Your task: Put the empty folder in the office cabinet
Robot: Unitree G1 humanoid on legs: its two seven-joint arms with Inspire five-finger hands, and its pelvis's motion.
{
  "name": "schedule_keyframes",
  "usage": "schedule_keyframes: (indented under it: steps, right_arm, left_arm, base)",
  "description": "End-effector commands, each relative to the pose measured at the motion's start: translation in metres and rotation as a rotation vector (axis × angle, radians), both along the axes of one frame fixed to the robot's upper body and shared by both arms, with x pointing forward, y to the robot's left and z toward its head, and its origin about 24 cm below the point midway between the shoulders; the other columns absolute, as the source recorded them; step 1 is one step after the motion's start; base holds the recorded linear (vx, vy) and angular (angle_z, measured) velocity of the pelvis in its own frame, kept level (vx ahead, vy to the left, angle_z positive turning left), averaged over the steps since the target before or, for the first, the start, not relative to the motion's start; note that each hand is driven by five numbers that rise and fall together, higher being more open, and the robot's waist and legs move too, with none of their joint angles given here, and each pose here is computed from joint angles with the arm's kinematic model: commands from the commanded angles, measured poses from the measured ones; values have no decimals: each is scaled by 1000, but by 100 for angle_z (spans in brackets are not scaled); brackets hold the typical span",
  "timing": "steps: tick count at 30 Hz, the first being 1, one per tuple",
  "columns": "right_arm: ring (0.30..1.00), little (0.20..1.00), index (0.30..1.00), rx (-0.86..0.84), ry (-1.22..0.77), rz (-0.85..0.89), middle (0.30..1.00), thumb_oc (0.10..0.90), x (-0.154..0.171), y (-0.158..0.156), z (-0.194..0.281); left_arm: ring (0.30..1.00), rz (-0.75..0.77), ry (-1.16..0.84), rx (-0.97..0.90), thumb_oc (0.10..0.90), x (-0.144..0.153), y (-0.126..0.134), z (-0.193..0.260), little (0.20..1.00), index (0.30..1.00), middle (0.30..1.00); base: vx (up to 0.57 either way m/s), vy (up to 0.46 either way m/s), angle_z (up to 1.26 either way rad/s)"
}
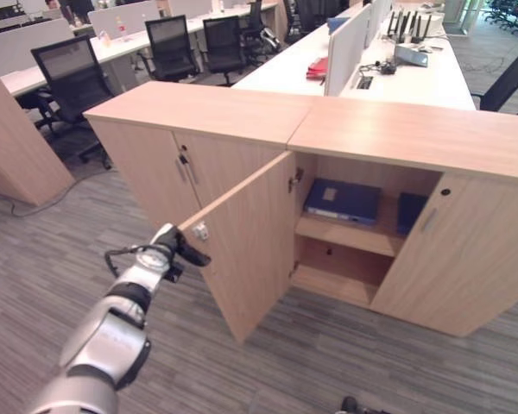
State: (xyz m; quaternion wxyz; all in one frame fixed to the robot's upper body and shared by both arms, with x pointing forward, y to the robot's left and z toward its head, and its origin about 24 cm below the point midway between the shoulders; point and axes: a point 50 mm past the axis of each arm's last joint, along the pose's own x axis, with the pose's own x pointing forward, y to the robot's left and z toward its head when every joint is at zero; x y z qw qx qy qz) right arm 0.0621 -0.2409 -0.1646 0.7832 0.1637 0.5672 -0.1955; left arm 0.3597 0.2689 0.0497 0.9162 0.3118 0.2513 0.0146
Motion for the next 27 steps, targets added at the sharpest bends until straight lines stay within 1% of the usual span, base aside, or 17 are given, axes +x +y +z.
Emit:
schedule_keyframes:
  steps: [1,3,5,7,8,9,11,13,15,17,19,21,27]
  right_arm:
    - [900,900,900,-43,54,47,900,800,-7,-15,2]
    - [900,900,900,-41,56,43,900,800,-7,-15,2]
    - [900,900,900,-39,57,37,900,800,-7,-14,1]
    - [900,900,900,-32,53,27,900,800,-5,-10,0]
    - [900,900,900,-20,48,18,900,800,-3,-4,-1]
    - [900,900,900,-21,51,19,900,800,-4,-4,-1]
    - [900,900,900,-5,44,16,900,800,0,3,-3]
    - [900,900,900,7,37,28,900,800,3,9,-3]
    - [900,900,900,20,21,34,900,800,10,14,-4]
    - [900,900,900,26,-9,38,900,800,19,18,-3]
    - [900,900,900,31,-28,53,900,800,25,21,-2]
    - [900,900,900,35,-31,88,900,800,29,24,-2]
    - [900,900,900,27,-20,135,900,800,30,23,-1]
  left_arm:
    - [900,-109,-316,-13,800,48,-37,93,900,900,900]
    - [900,-166,-333,-23,800,49,-52,93,900,900,900]
    - [900,-268,-379,-73,800,48,-80,94,900,900,900]
    - [900,-412,-436,-277,800,31,-122,83,900,900,900]
    - [900,-530,-450,-528,800,3,-156,71,900,900,900]
    - [900,-527,-447,-530,800,2,-156,70,900,900,900]
    - [900,-631,-391,-729,800,-29,-185,53,900,900,900]
    - [900,-682,-315,-886,800,-53,-203,40,900,900,900]
    - [900,-705,-254,-1012,800,-71,-217,32,900,900,900]
    - [900,-755,-214,-1097,800,-88,-228,33,900,900,900]
    - [900,-784,-178,-1140,800,-98,-233,32,900,900,900]
    - [900,-855,-125,-1146,800,-108,-241,32,900,900,900]
    - [900,-889,-127,-1179,800,-112,-249,38,900,900,900]
  base:
    - [-7,-19,-7]
    - [0,0,0]
    - [1,-17,1]
    - [14,-57,1]
    - [20,-55,4]
    - [39,-63,8]
    - [51,-62,8]
    - [66,-88,-3]
    - [70,-114,4]
    - [60,-136,-10]
    - [49,-149,-13]
    - [66,-197,-24]
    - [57,-182,-24]
